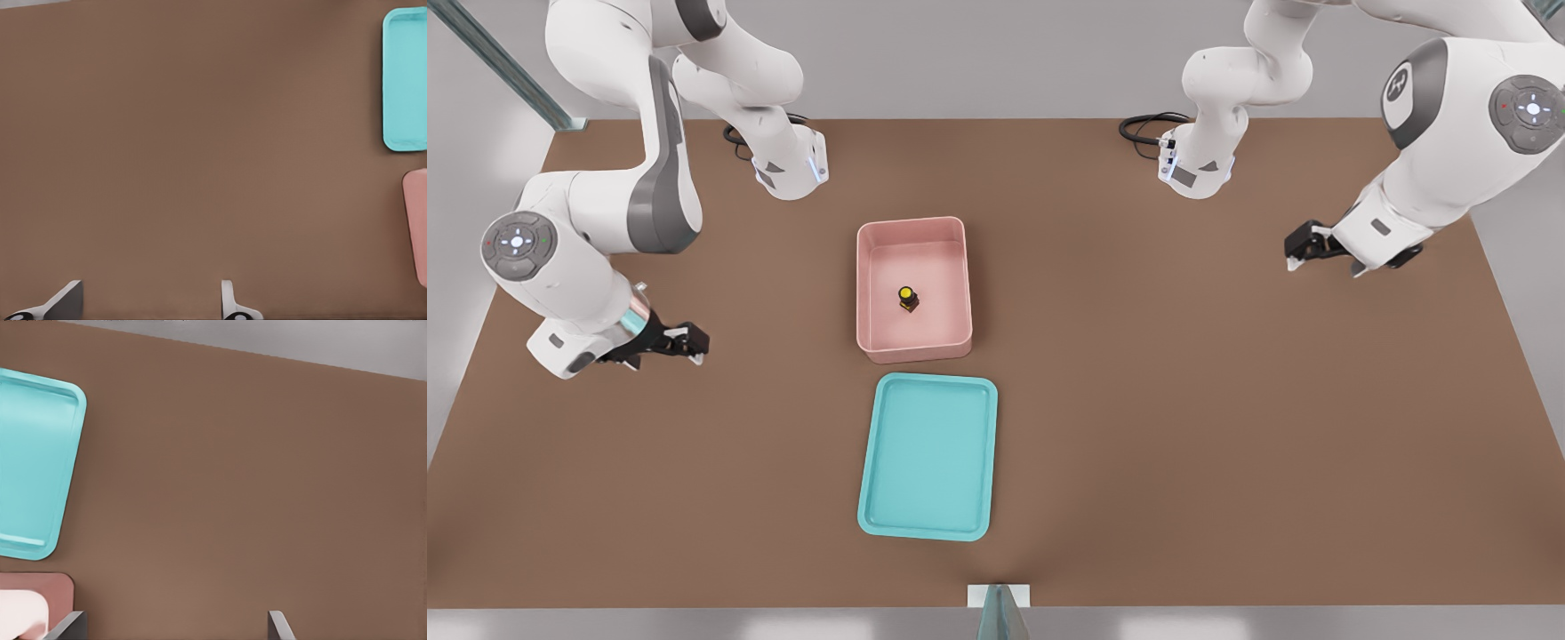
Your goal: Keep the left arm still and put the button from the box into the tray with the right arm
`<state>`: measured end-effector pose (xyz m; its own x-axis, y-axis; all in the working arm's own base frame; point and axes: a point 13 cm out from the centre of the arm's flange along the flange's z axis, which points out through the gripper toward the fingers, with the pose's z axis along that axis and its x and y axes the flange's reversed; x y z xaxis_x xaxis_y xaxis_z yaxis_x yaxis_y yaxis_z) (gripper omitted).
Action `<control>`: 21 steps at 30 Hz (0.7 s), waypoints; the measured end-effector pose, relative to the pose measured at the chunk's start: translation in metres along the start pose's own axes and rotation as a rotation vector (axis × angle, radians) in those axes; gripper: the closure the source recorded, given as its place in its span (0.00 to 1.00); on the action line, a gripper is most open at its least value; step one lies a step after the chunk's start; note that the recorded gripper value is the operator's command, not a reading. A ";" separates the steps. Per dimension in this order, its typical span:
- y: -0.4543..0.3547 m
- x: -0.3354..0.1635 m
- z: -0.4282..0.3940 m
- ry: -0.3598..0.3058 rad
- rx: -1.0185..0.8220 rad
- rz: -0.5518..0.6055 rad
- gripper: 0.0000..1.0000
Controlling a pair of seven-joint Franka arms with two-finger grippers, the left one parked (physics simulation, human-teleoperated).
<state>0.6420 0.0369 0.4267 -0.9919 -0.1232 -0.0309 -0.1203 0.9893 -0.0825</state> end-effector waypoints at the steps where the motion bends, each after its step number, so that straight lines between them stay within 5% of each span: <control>1: 0.000 -0.001 0.000 -0.004 0.002 -0.001 0.00; 4: 0.050 0.003 0.017 0.021 -0.013 -0.088 0.00; 11: 0.356 0.112 0.107 0.097 -0.027 -0.602 0.00; 16: 0.369 0.189 0.218 0.122 0.041 -0.720 0.00; 21: 0.367 0.206 0.264 0.011 0.037 -0.770 0.00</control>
<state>0.4047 0.3542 0.1268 -0.6294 -0.7749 0.0589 -0.7756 0.6216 -0.1097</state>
